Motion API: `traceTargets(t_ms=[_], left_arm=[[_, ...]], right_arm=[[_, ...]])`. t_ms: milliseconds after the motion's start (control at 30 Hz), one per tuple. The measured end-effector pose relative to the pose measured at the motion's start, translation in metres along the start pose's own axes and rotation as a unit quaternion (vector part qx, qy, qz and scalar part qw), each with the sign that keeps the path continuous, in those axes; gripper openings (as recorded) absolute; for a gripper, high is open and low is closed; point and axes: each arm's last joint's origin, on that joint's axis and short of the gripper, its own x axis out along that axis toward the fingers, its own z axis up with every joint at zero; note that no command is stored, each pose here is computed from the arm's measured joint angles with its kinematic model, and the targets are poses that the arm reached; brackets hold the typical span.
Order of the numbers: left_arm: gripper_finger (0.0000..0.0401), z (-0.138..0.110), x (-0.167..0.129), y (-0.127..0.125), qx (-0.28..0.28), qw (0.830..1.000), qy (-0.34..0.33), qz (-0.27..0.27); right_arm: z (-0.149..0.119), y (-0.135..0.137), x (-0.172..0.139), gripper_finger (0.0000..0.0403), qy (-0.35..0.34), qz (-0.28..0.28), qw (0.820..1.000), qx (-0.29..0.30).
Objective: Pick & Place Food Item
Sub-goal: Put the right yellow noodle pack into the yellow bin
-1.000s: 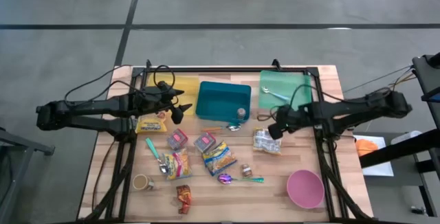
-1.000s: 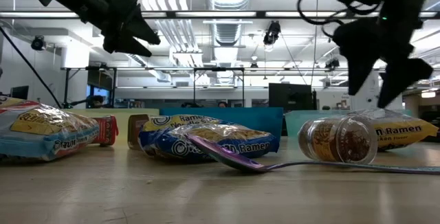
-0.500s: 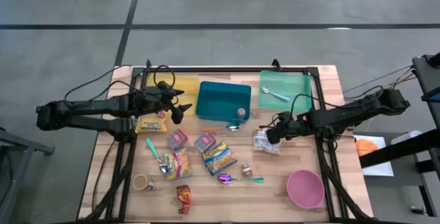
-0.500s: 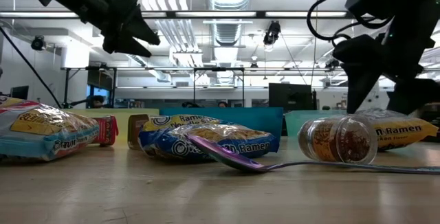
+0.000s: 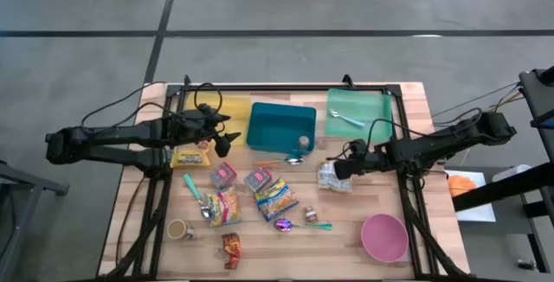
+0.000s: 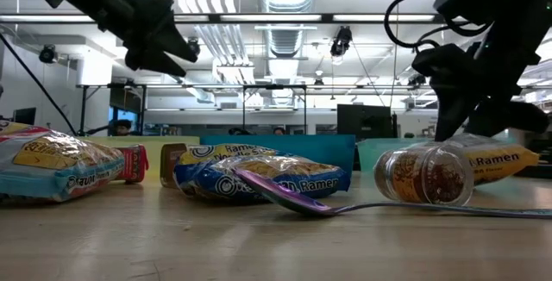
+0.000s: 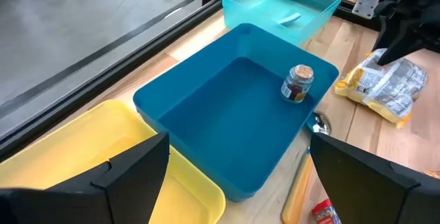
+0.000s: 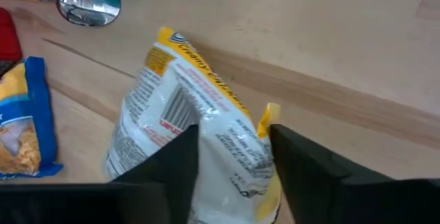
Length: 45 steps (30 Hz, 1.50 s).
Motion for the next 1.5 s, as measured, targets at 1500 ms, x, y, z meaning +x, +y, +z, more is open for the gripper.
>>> traceTargets(t_ms=[1500], left_arm=[[0.0358,0.022,0.001,-0.009,-0.253,0.958,-0.099,-0.093]], right_arm=[[0.003,0.061,-0.078,0.0012,-0.179,0.084,0.935,-0.294]])
